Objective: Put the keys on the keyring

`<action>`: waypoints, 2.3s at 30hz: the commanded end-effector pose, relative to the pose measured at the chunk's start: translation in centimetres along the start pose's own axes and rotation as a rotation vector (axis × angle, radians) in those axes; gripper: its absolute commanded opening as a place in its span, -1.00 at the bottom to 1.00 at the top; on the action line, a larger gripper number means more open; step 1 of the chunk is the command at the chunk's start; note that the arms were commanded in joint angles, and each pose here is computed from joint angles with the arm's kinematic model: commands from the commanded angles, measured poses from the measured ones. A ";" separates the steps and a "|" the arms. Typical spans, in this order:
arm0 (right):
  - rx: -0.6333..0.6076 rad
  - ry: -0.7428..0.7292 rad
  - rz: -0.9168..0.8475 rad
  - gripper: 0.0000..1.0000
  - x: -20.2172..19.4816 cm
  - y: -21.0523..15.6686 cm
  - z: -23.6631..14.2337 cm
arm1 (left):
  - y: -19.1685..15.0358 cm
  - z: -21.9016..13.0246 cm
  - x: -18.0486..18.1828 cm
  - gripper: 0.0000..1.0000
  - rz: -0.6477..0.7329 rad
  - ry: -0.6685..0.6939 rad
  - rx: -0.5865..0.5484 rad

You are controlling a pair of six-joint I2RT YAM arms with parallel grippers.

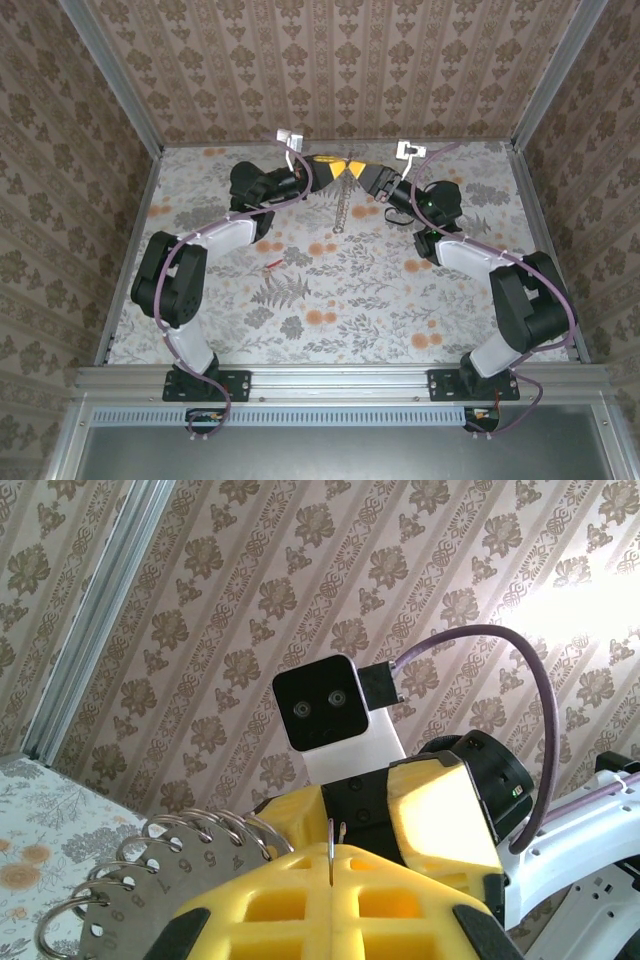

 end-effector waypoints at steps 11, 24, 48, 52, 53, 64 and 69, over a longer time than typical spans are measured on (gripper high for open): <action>-0.016 0.061 -0.020 -0.53 1.0 0.3 1.1 | 2.1 0.3 -1.7 -1.00 0.084 -0.048 -0.047; 0.012 0.087 -0.026 -0.60 1.7 0.2 1.7 | 1.7 0.5 -1.4 -1.00 0.072 -0.046 -0.041; 0.244 -0.136 -0.217 -1.00 2.0 0.4 0.9 | 4.1 -3.1 0.3 -0.22 0.093 0.052 -0.079; 0.302 -0.167 -0.264 -1.00 2.5 1.1 0.2 | 4.7 -4.1 0.5 -0.19 0.097 0.077 -0.057; 0.322 -0.179 -0.277 -1.00 2.6 1.2 -0.1 | 4.7 -4.3 0.5 -0.18 0.097 0.079 -0.044; 0.528 -0.174 -0.397 -1.00 4.1 0.6 -1.3 | 3.2 -3.7 -0.2 -0.14 0.108 0.063 0.172; 0.595 -0.167 -0.418 -1.00 4.4 0.2 -1.6 | 0.7 -2.3 -2.1 -0.13 0.121 0.062 0.385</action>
Point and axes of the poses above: each hand's point on the last joint's axis, 136 mm out from that joint toward the fingers, its own z axis out along the fingers, its own x axis along the line the jaws close on, y = z × x, the point moved 5 cm from there along -z, back along the fingers, and after that the axes turned 8 degrees about z, right-handed, at the moved point
